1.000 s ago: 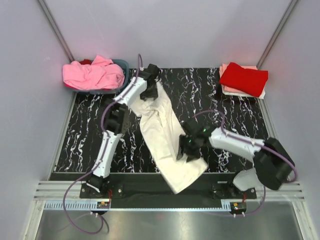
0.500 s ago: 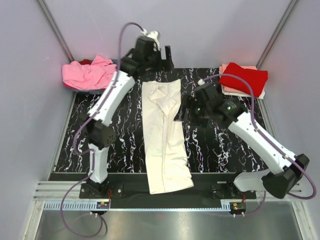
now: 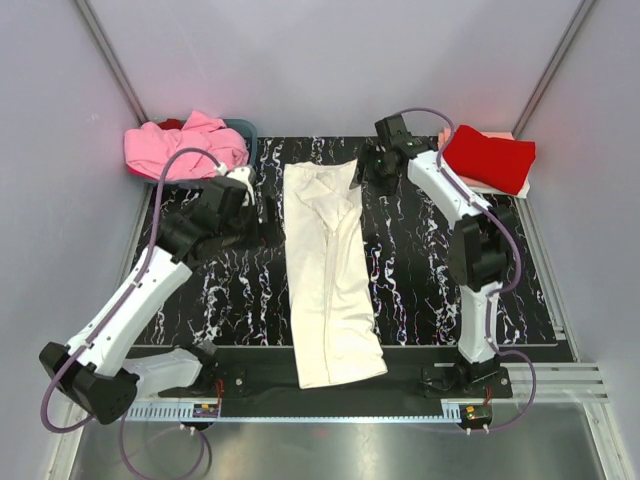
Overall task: Fold and stack the t-shirts
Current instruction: Fold the tshirt
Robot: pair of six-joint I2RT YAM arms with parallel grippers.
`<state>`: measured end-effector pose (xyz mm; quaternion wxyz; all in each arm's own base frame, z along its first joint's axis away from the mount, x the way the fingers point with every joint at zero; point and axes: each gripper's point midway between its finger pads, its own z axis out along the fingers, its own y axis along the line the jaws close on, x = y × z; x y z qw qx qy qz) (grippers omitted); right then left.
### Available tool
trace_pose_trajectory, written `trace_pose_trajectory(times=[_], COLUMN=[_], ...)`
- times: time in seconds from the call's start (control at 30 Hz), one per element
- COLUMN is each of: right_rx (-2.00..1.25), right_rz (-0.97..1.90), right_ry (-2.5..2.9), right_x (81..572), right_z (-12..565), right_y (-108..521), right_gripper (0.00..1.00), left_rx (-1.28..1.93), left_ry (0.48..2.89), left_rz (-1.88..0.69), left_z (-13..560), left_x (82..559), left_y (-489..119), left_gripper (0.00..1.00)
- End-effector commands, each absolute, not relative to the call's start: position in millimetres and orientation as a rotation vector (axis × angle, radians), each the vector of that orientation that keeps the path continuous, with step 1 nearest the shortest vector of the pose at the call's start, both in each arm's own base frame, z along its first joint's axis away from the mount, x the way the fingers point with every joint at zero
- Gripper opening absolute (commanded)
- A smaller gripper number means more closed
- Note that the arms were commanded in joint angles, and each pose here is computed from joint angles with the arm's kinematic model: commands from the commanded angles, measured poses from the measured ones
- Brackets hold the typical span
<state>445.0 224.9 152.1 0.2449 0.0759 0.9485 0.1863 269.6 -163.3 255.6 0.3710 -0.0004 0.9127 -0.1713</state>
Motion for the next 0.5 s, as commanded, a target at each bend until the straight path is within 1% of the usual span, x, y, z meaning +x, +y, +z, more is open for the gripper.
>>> trace_pose_trajectory(times=[0.0,0.07,0.1,0.17,0.23,0.27,0.47], right_rx=[0.177,0.174,0.178,0.186,0.209,0.198,0.226], right_rz=[0.52,0.521,0.527,0.55,0.577,0.624,0.685], right_ry=[2.555,2.567,2.578,2.586,2.596,2.597,2.626], right_x=[486,505,509,526,538,539,549], right_z=[145,127,120,104,86,82,44], right_y=[223,226,226,227,227,231,236], right_gripper=[0.72,0.72,0.71,0.7,0.69,0.68,0.6], left_rx=[-0.029,-0.025,-0.017,-0.007,0.012,0.012,0.025], left_ry=[2.317,2.311,2.333,2.28,2.278,2.258,2.245], left_rz=[-0.424,-0.437,-0.43,-0.476,-0.481,-0.491,-0.486], left_z=[259,257,244,247,235,235,212], left_x=[240,224,217,208,201,195,178], left_y=[-148,-141,-138,-135,-132,-129,-117], left_gripper=[0.99,0.98,0.98,0.98,0.98,0.99,0.98])
